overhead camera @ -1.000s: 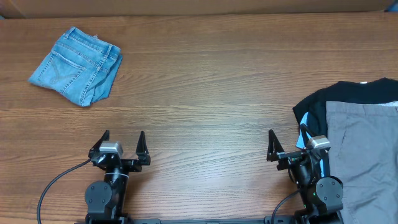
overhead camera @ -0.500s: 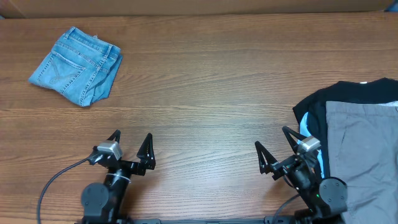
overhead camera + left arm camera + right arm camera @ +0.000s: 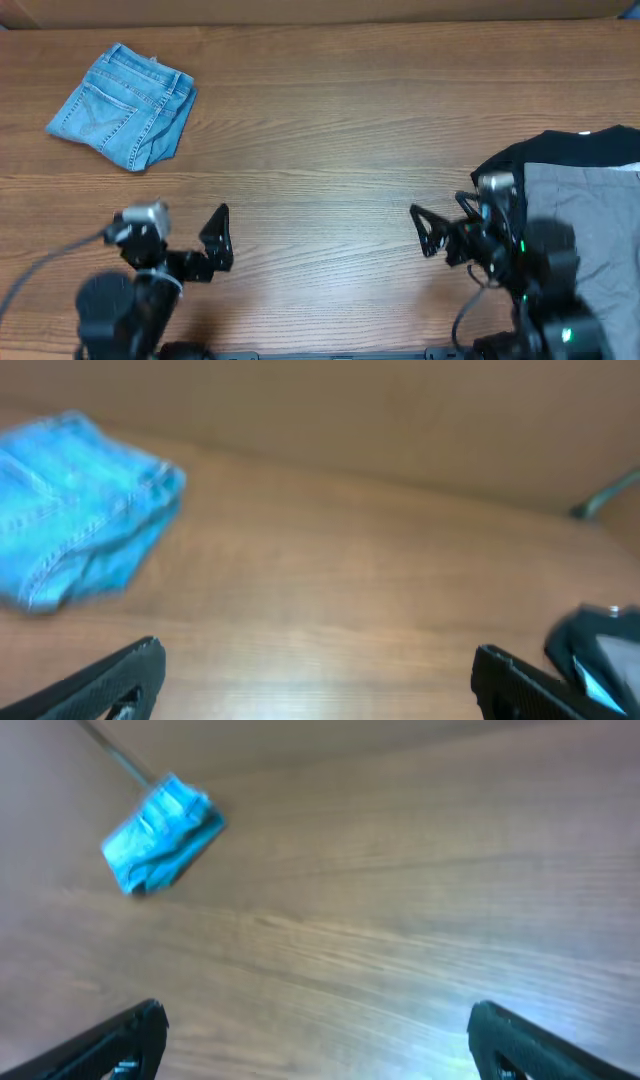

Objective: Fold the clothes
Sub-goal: 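Move the right gripper to the grey shorts on the clothes stack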

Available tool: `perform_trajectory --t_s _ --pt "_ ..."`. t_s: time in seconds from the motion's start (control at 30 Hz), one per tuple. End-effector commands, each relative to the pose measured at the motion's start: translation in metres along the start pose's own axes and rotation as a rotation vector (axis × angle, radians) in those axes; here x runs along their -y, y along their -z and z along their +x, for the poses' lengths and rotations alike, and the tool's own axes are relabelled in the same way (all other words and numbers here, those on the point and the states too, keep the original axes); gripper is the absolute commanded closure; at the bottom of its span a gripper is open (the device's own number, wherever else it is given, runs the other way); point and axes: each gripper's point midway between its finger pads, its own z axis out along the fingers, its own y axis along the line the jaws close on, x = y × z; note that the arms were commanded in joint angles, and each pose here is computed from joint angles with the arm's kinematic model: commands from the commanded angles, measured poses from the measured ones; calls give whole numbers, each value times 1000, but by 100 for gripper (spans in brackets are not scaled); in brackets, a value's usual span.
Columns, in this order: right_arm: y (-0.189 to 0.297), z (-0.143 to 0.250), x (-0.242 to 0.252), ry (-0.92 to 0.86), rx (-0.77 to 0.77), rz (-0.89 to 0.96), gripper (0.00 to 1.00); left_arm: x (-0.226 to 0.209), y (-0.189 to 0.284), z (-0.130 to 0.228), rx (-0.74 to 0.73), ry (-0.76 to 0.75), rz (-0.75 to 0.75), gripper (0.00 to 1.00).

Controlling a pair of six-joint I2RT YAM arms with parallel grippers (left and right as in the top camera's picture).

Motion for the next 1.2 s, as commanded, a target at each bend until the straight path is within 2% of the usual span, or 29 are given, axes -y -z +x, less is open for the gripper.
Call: perform_trajectory --t_s 0.0,0.13,0.27,0.47,0.73,0.97,1.17 --pt "-1 -45 -8 27 -50 21 0 7 -5 -26 -108 6 -22 0" --pt "-6 -66 -13 -50 -213 29 0 9 -13 -34 -263 34 -57 0" --pt "-19 -79 -5 -95 -330 85 0 7 -23 -32 -363 -23 -69 0" --pt "-50 -67 21 -130 -423 164 0 15 -36 -17 -457 16 -1 0" --pt "-37 -64 134 -453 -345 672 0 12 -40 -3 -531 37 -12 0" --pt "-16 -55 237 -710 -262 899 0 9 -43 5 -574 48 -23 0" --pt "-29 -20 281 -759 -369 949 0 7 -48 9 -598 55 -29 0"
